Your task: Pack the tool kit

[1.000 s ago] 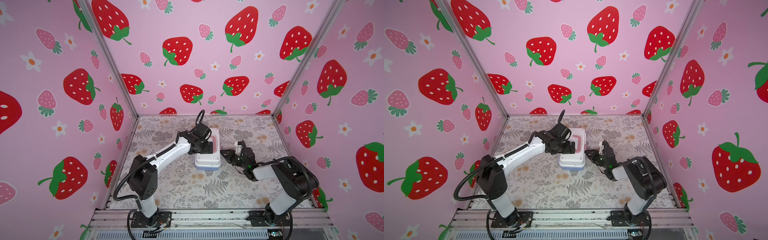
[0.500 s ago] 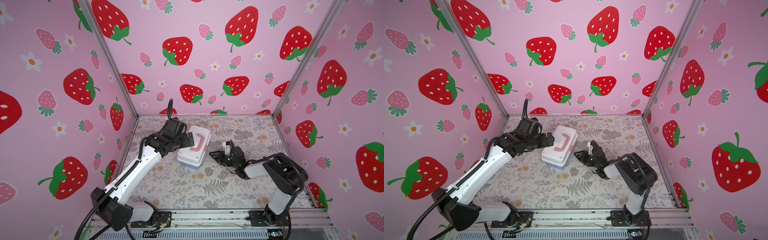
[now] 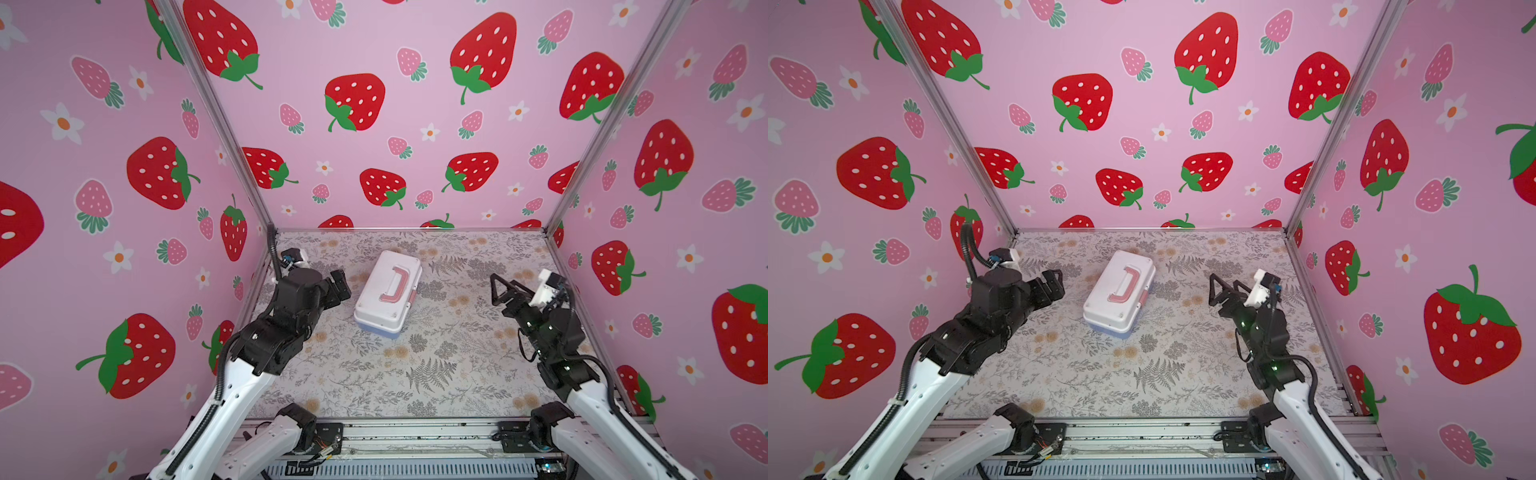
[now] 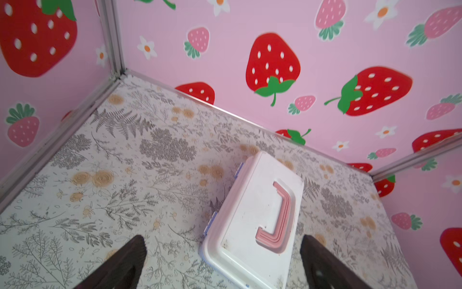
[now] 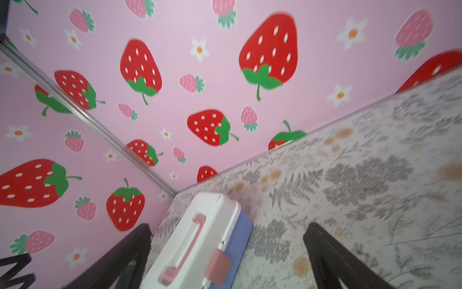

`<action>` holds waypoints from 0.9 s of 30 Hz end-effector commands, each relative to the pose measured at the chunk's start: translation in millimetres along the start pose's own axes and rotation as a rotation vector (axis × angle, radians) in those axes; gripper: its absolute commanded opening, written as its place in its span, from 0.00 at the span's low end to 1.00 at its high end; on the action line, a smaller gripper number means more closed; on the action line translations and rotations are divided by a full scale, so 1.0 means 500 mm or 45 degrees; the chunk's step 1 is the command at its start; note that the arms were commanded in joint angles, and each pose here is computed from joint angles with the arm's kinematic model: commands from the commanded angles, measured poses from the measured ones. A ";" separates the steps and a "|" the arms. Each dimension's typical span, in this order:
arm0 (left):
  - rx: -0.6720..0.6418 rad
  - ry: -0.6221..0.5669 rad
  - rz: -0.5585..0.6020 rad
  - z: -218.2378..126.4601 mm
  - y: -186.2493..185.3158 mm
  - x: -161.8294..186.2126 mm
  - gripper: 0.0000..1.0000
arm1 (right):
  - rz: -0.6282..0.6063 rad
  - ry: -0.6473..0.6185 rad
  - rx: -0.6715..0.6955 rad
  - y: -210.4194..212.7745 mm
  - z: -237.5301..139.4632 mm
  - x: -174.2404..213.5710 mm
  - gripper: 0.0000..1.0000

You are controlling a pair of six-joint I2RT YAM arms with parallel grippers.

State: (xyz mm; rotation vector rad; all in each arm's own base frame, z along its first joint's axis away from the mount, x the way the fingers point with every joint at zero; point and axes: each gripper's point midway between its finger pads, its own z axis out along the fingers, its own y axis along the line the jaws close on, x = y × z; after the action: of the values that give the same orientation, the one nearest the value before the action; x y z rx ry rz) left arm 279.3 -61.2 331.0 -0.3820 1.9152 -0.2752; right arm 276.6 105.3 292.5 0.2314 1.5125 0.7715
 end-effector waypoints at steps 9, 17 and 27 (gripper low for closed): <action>-0.023 -0.357 0.293 0.052 0.046 0.034 0.99 | -0.523 -0.392 0.339 -0.137 -0.104 -0.031 0.99; -0.317 -0.215 0.469 0.142 0.127 0.134 0.99 | -0.830 0.054 0.430 -0.195 -0.029 0.091 0.99; -0.374 -0.085 0.656 0.207 0.164 0.225 0.99 | -0.913 0.018 0.714 -0.284 -0.031 0.096 0.99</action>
State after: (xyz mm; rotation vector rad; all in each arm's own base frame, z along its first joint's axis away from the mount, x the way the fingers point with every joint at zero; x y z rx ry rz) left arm 316.0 -35.4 142.2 -0.0514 2.0059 0.3267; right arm 299.8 38.6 163.1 0.0267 1.6975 -0.1326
